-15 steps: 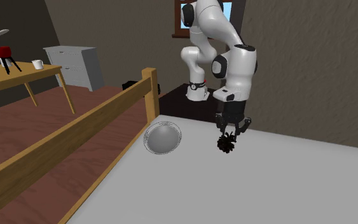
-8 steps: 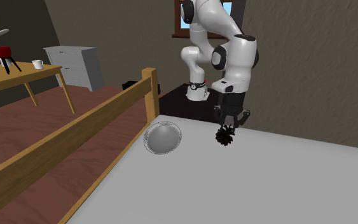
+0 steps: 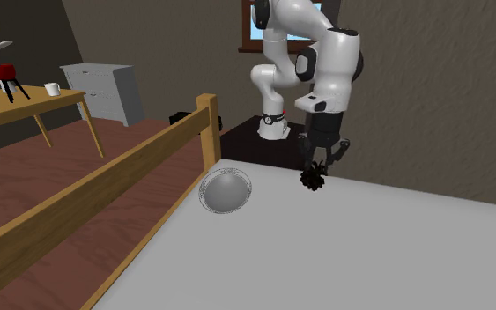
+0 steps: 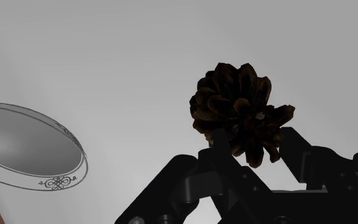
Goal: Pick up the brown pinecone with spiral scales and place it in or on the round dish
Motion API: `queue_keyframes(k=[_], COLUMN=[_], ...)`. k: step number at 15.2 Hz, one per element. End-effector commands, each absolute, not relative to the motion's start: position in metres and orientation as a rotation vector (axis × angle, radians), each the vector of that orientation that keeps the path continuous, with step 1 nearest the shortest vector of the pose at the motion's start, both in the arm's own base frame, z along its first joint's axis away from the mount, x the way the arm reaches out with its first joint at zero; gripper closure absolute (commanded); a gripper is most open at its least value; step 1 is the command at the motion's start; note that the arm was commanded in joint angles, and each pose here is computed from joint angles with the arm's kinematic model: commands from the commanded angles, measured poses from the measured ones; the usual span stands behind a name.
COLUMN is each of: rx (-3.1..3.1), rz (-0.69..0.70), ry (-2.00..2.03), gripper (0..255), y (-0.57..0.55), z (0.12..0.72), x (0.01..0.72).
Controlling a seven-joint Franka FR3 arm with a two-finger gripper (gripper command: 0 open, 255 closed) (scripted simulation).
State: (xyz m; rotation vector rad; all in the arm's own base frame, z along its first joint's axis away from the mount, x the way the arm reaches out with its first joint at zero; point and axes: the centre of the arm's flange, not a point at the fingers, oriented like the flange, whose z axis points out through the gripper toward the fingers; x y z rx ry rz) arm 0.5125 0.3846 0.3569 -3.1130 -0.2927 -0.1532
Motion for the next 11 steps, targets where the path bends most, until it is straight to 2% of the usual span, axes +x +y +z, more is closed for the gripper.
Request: queue_keyframes(k=[1,7,11], rx=[-3.113,-3.113,-3.113], rz=[-0.153,-0.153,-0.153], ry=[-0.293,-0.293,-0.293], gripper=[255,255,255], y=[0.385,0.385,0.336], z=[0.368,0.398,0.403], x=[0.513,0.513,0.531])
